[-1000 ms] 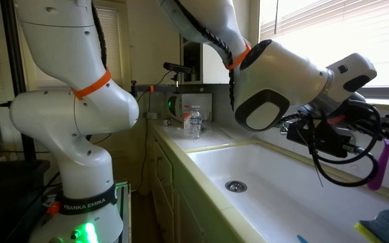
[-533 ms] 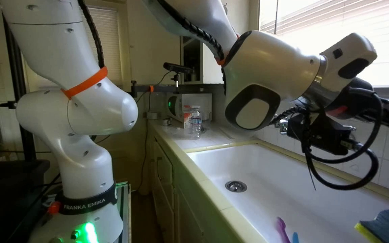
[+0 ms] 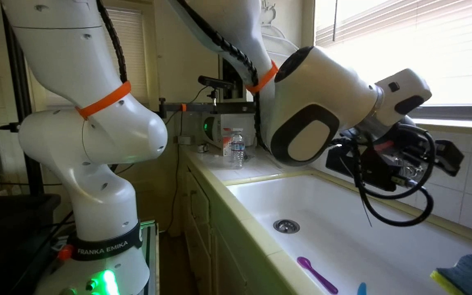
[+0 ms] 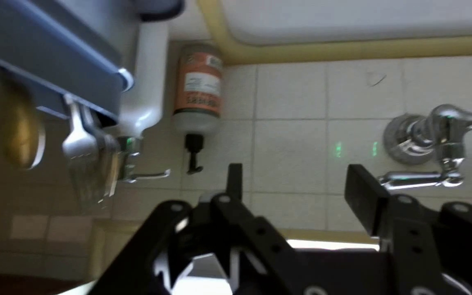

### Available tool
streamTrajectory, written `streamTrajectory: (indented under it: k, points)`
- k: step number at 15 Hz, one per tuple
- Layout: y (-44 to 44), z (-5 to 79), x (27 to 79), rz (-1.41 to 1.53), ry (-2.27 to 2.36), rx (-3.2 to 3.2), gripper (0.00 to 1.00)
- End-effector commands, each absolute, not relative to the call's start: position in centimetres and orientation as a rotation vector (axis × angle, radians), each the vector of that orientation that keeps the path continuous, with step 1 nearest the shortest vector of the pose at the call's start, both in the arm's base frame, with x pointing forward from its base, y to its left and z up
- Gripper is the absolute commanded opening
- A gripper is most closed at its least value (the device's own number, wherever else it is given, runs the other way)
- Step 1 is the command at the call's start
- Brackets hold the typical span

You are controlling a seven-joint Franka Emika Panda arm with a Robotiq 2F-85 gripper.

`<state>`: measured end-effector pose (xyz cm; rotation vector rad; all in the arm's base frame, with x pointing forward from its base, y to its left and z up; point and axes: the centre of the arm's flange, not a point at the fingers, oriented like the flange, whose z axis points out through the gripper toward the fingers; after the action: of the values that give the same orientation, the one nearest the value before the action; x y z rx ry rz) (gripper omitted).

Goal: Put the spoon on the drying rack

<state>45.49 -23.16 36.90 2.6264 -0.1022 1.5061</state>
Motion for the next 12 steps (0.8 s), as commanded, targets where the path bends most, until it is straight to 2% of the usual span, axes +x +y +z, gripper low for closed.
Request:
streamTrajectory:
  k: [1,2,6,12]
  points:
    - [-20.4,34.6,48.5,1.398,0.034,2.837,0.97]
    - [-19.9,33.9,49.4,1.354,0.057,2.9,1.0]
    - [-19.3,31.9,53.0,1.076,0.135,3.129,1.0]
    - [-22.9,29.0,58.7,0.554,0.135,3.343,1.0]
